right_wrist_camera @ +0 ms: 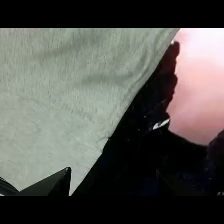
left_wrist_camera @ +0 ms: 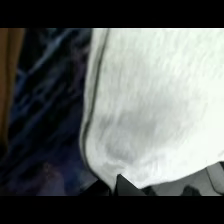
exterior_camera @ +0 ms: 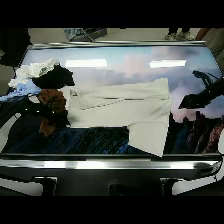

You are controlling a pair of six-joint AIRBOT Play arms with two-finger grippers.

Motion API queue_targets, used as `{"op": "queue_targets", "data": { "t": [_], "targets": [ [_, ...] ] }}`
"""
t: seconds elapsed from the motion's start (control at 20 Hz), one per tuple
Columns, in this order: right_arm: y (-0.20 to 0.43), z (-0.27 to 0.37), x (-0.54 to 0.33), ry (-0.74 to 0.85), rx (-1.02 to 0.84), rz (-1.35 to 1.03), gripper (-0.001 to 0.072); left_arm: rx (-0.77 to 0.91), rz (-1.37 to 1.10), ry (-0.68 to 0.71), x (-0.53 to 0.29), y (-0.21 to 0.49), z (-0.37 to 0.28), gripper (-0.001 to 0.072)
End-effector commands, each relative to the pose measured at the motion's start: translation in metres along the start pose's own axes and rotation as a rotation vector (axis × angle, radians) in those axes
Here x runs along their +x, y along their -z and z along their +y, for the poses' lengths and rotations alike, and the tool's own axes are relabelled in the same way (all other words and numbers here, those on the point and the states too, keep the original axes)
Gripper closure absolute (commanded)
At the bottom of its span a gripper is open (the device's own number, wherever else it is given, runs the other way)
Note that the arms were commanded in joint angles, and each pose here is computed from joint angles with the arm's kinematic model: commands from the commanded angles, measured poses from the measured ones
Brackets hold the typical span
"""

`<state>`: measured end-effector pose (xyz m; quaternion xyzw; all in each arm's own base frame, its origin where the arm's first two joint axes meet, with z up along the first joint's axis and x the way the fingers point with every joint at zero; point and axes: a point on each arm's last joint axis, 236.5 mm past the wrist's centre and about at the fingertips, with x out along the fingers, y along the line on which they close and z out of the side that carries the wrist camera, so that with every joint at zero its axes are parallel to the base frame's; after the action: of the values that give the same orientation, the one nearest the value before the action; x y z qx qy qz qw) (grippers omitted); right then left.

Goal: Fold the shirts.

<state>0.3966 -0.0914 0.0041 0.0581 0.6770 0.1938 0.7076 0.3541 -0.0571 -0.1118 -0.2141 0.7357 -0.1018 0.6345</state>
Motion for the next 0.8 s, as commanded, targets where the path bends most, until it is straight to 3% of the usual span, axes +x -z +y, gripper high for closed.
{"op": "queue_targets", "data": {
  "t": [0.0, 0.3, 0.45, 0.75],
  "targets": [
    [0.016, 0.008, 0.032, -0.045, 0.018, 0.070, 0.0100, 0.007, -0.033, -0.022, -0.002, -0.006, 0.004, 0.0679],
    [0.011, 0.013, 0.099, -0.101, 0.098, 0.064, 0.0101, 0.047, -0.087, -0.023, -0.022, -0.008, -0.006, 0.0678],
    [0.028, 0.002, 0.112, -0.083, 0.107, 0.144, 0.0201, 0.059, -0.106, -0.023, -0.029, -0.008, -0.010, 0.0678],
    [0.031, 0.036, 0.134, -0.144, 0.089, 0.215, 0.0215, 0.085, -0.119, -0.024, -0.034, -0.008, -0.013, 0.0678]
  ]
}}
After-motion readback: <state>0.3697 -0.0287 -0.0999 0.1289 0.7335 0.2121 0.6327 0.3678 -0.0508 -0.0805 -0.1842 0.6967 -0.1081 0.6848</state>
